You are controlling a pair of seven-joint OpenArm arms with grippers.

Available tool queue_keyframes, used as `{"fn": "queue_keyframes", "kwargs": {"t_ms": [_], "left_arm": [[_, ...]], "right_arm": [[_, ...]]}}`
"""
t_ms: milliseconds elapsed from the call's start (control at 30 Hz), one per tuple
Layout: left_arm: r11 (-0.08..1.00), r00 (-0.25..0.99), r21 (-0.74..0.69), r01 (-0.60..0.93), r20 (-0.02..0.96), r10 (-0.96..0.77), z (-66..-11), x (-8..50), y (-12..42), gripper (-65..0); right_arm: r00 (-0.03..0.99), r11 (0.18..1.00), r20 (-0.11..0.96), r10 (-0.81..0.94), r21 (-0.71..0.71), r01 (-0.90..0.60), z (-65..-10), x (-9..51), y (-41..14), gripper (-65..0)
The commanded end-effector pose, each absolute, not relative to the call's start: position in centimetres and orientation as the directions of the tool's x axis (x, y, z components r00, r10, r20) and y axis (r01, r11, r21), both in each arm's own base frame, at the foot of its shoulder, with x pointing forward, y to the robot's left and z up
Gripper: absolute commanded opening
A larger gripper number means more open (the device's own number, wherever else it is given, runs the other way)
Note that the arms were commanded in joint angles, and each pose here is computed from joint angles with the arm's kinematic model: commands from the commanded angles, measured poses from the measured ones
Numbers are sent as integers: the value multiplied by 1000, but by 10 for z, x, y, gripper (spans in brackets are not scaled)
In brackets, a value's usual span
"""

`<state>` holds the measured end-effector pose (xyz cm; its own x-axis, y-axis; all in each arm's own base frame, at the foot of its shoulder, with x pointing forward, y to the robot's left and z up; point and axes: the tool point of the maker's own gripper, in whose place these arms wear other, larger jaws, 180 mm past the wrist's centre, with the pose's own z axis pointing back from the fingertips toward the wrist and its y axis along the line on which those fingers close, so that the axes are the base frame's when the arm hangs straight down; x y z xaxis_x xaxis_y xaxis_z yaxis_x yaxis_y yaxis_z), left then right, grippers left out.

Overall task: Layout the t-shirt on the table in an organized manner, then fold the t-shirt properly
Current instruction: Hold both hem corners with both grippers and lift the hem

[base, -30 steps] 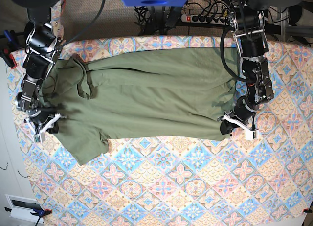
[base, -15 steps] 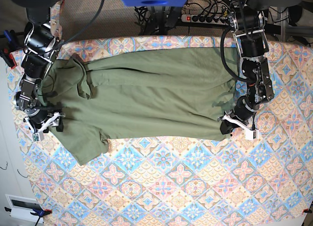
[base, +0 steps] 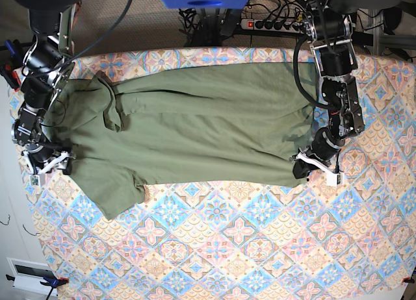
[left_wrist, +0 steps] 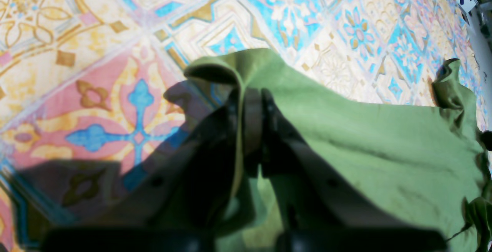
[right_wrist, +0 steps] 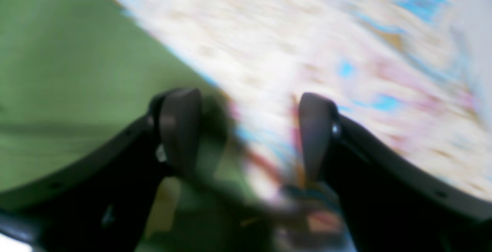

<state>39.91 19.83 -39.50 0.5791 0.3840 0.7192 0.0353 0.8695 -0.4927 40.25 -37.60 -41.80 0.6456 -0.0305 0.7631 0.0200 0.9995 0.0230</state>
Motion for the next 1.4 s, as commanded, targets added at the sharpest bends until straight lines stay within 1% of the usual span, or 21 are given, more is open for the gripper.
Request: {"fn": "queue_keyframes", "kwargs": {"t_ms": [0, 100, 233, 367, 400, 433, 467, 667, 767, 900, 967, 1033, 1133, 1367], "left_arm": [[870, 527, -489, 59, 756, 389, -374, 412, 204, -650], [870, 527, -489, 59, 756, 389, -374, 412, 204, -650], [870, 528, -490, 58, 755, 390, -375, 412, 204, -650], [870, 528, -490, 58, 755, 390, -375, 412, 204, -650], [870, 528, -490, 58, 755, 390, -375, 412, 204, -650], [870, 528, -490, 58, 755, 390, -375, 412, 204, -650], [870, 528, -490, 58, 755, 390, -375, 412, 204, -650], [869, 528, -491, 58, 754, 391, -375, 412, 204, -650], [869, 529, -491, 57, 753, 391, -375, 412, 204, -650], [869, 529, -491, 57, 753, 391, -375, 412, 204, -650], [869, 529, -491, 57, 753, 391, -375, 412, 204, -650], [869, 529, -491, 57, 753, 391, -375, 412, 204, -650], [869, 529, -491, 57, 753, 391, -375, 412, 204, -650], [868, 526, -492, 60, 755, 392, -374, 413, 203, -650]], "right_arm": [[597, 999, 802, -25, 4, 37, -395, 413, -392, -260], [599, 999, 800, -16, 43, -30, -396, 413, -377, -260], [602, 999, 799, -17, 44, -30, -397, 413, -376, -263], [629, 996, 776, 49, 10, -90, -403, 413, -365, -267], [634, 994, 770, 65, 3, -105, -405, 413, -363, -280], [638, 994, 767, 74, -1, -114, -406, 413, -361, -297], [640, 993, 764, 82, -5, -121, -407, 413, -360, -329], [619, 993, 781, 80, -5, -121, -402, 417, -359, -556], [614, 993, 785, 82, -9, -121, -400, 419, -359, -644], [598, 992, 796, 89, -19, -123, -394, 422, -360, -647], [574, 991, 812, 108, -42, -127, -383, 427, -362, -644], [558, 989, 822, 112, -38, -142, -381, 434, -351, -643], [560, 988, 822, 108, -25, -153, -385, 436, -341, -643], [546, 988, 830, 114, -35, -154, -379, 439, -342, -647]]}}
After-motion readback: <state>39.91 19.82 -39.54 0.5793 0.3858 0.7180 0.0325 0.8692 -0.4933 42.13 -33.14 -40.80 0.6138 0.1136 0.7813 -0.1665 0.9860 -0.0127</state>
